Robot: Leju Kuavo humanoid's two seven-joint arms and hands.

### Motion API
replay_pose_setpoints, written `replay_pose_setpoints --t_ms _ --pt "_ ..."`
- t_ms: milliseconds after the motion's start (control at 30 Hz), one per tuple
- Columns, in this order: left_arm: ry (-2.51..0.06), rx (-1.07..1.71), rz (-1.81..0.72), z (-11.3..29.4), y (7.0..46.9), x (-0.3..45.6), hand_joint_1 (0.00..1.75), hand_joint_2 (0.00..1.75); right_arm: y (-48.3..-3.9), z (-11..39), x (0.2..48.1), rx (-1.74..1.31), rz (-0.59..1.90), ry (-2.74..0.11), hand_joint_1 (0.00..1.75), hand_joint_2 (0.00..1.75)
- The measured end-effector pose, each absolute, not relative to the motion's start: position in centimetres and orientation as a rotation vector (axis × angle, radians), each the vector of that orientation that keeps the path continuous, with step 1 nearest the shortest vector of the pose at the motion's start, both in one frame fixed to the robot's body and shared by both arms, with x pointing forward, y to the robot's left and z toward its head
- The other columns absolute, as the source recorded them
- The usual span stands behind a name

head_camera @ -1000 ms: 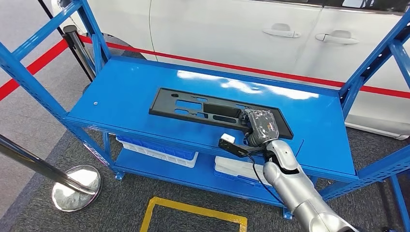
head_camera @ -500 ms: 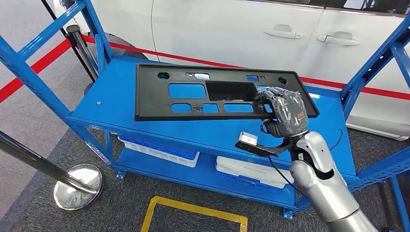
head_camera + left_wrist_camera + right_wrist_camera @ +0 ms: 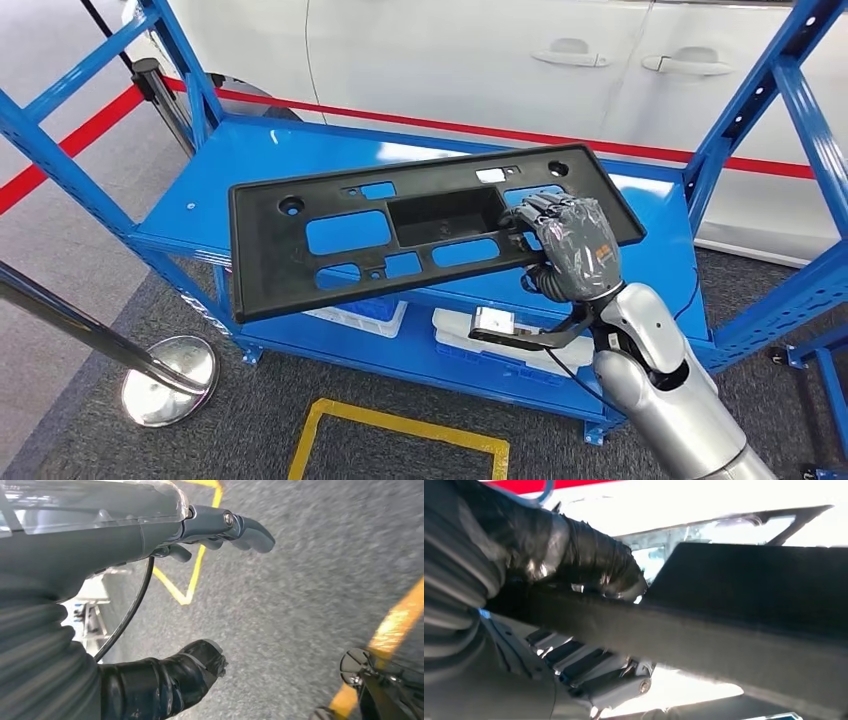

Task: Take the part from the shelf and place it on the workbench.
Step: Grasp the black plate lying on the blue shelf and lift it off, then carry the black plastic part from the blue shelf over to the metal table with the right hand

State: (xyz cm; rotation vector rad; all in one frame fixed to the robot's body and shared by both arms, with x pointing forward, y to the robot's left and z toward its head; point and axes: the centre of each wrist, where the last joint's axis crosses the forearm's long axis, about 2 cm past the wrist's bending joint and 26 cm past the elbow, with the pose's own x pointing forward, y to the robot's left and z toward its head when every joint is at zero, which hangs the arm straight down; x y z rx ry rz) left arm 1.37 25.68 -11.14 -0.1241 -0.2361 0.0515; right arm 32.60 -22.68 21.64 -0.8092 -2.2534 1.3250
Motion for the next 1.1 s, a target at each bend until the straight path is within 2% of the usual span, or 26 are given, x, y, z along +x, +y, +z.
replay_pose_setpoints --t_ms 900,1100 --pt "-0.174 -0.113 0.019 -11.0 27.2 0.6 0.0 1.75 -22.1 20.3 31.8 -0.664 1.304 -2.222 1.75 1.75" --pt "-0.151 -0.12 0.049 -10.7 29.1 0.0 0.0 1.75 -18.4 21.1 31.5 -0.653 1.266 -2.229 1.75 1.75"
